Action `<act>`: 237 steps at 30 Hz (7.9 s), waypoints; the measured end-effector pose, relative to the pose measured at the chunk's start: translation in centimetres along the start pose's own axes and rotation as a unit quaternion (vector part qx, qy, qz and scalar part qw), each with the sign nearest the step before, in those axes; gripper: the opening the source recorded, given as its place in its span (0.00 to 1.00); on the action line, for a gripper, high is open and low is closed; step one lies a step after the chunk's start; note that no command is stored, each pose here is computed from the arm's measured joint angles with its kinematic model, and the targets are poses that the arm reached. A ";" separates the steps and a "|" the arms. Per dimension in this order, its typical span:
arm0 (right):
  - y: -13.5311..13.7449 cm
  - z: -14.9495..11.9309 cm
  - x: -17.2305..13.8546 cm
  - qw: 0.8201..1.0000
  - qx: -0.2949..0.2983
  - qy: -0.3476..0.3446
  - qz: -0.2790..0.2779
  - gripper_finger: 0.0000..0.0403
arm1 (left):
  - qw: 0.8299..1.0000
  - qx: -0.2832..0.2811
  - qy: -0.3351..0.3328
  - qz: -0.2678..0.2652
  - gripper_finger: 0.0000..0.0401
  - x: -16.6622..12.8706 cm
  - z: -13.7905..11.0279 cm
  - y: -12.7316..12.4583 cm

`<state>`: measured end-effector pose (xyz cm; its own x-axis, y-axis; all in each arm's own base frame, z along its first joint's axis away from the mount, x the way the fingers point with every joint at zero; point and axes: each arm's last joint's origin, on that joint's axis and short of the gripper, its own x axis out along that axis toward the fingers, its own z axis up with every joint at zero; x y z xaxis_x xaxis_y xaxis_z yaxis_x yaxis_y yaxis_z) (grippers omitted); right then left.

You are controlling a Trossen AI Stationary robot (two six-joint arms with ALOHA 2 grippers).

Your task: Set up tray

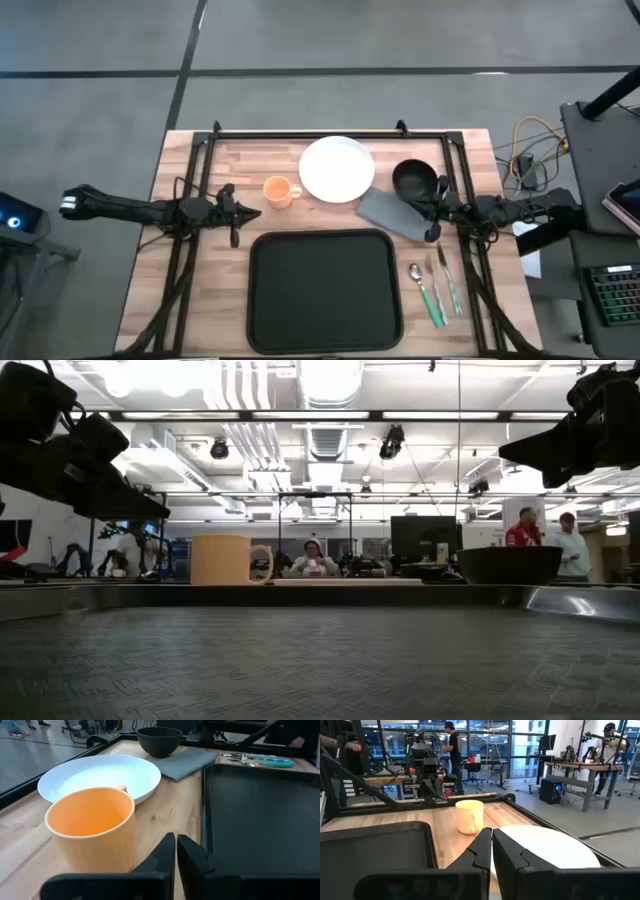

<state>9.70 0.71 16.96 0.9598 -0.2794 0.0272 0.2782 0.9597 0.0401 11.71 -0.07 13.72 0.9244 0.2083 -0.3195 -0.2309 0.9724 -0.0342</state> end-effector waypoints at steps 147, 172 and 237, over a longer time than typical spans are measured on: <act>-0.5 0.0 0.0 0.925 0.369 -0.034 -0.084 0.36 | 0.990 -0.064 -0.002 0.127 0.49 5.9 24.6 -3.8; -0.5 0.0 0.0 0.926 0.368 -0.033 -0.080 0.35 | 0.941 0.063 0.283 0.172 0.49 8.5 18.9 -2.6; -0.5 -0.1 0.1 0.933 0.349 -0.027 -0.085 0.30 | 0.917 0.149 0.357 0.101 0.46 11.0 8.5 0.9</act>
<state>9.63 0.25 16.82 0.8953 -0.4453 0.0098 0.3168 0.6521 0.6887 24.29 3.99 18.19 0.4127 0.3678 -0.8333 -0.1838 0.9297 0.3193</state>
